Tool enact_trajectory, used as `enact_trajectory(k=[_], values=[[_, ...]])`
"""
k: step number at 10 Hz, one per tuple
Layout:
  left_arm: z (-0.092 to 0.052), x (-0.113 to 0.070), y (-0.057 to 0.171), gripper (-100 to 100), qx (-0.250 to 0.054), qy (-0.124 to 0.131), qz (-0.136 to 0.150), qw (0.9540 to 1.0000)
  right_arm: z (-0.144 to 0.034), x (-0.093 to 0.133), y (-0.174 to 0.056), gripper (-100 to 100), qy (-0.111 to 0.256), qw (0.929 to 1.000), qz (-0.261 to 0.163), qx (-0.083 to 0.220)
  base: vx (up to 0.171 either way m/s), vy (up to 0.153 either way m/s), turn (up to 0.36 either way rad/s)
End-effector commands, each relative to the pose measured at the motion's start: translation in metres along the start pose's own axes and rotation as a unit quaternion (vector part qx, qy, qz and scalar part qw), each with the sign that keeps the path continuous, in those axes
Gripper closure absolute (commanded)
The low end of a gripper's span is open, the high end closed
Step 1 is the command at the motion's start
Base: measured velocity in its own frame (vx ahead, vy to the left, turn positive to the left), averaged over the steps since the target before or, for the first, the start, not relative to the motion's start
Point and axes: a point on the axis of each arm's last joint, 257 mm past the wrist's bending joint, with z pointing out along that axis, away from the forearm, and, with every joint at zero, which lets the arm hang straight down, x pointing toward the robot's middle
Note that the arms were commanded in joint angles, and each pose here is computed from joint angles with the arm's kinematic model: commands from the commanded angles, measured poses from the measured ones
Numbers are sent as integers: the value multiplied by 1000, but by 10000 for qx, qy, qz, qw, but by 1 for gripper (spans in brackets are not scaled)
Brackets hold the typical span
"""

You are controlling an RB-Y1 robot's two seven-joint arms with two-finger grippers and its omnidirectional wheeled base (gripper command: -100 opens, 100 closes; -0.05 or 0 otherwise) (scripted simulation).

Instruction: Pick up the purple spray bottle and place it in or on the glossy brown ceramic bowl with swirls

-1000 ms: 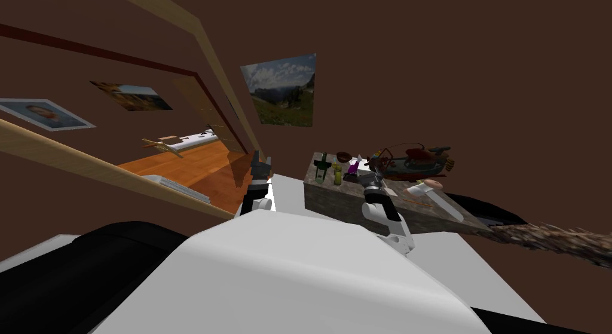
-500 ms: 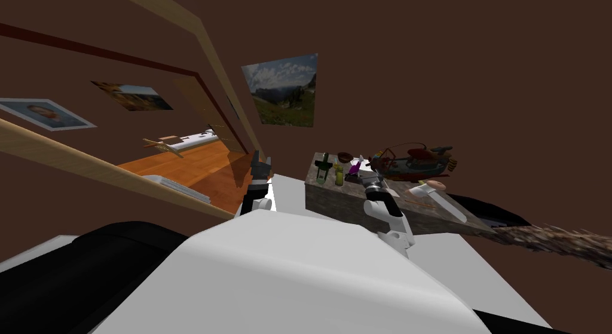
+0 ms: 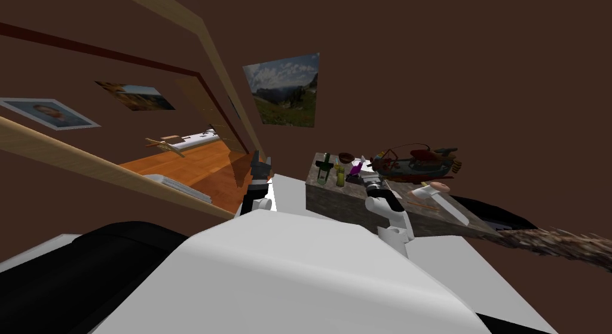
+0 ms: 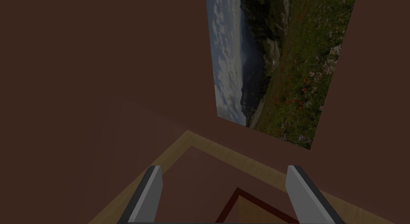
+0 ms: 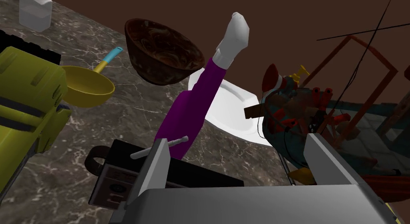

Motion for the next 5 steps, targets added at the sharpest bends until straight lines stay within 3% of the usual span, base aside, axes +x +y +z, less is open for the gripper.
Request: enact_trajectory(k=[1, 5], values=[[0, 0, 0, 0, 0, 0, 0, 10000, 5, -8, 3, -100, -181, 9992, 368, 38, 19, 3, 45], [0, 0, 0, 0, 0, 0, 0, 10000, 11, -21, 2, -100, -516, 9951, 823, 160, 14, -4, 25]])
